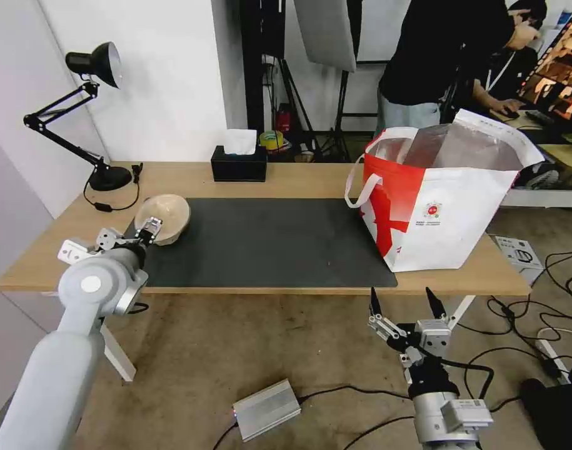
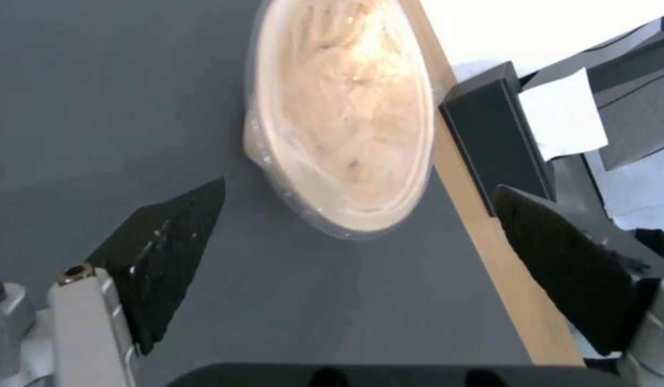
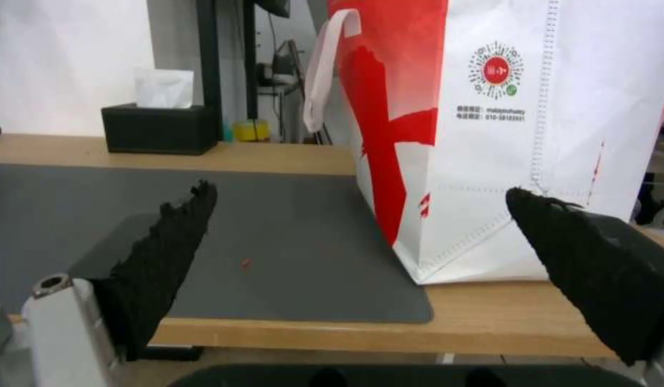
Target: Pick up the trash from the table and place it into the takeout bag.
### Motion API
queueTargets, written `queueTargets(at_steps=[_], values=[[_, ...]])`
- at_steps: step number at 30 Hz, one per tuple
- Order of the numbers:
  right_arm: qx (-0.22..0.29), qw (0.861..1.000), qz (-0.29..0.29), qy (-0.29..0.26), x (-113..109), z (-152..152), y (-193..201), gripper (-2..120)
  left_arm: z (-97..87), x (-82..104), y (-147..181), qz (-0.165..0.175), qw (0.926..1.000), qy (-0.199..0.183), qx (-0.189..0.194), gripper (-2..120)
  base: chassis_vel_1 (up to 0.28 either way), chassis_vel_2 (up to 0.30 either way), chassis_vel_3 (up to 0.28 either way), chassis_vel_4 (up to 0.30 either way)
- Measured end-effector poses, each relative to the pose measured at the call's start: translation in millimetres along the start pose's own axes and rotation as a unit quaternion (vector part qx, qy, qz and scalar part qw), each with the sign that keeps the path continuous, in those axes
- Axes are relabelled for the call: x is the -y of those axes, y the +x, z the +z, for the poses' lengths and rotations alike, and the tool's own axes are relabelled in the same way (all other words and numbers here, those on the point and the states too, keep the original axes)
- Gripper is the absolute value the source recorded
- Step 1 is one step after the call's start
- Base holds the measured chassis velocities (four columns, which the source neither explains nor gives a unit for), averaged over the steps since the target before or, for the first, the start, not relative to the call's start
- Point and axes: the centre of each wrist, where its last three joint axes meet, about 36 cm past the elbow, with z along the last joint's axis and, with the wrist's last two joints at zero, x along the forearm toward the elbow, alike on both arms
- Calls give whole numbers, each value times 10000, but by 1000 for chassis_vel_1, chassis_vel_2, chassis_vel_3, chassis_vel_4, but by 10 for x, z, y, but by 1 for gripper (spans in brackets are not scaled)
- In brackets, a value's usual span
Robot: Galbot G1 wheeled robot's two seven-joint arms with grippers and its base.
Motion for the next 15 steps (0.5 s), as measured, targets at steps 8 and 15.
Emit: queueTargets(at_steps=[8, 15], values=[[0, 10000, 0, 0, 0, 0, 0, 100, -4, 28, -83, -32, 10000, 26, -14, 100, 0, 0, 0, 0], [0, 10000, 0, 0, 0, 0, 0, 100, -37, 21, -148, -73, 10000, 38, 14, 100, 0, 0, 0, 0]])
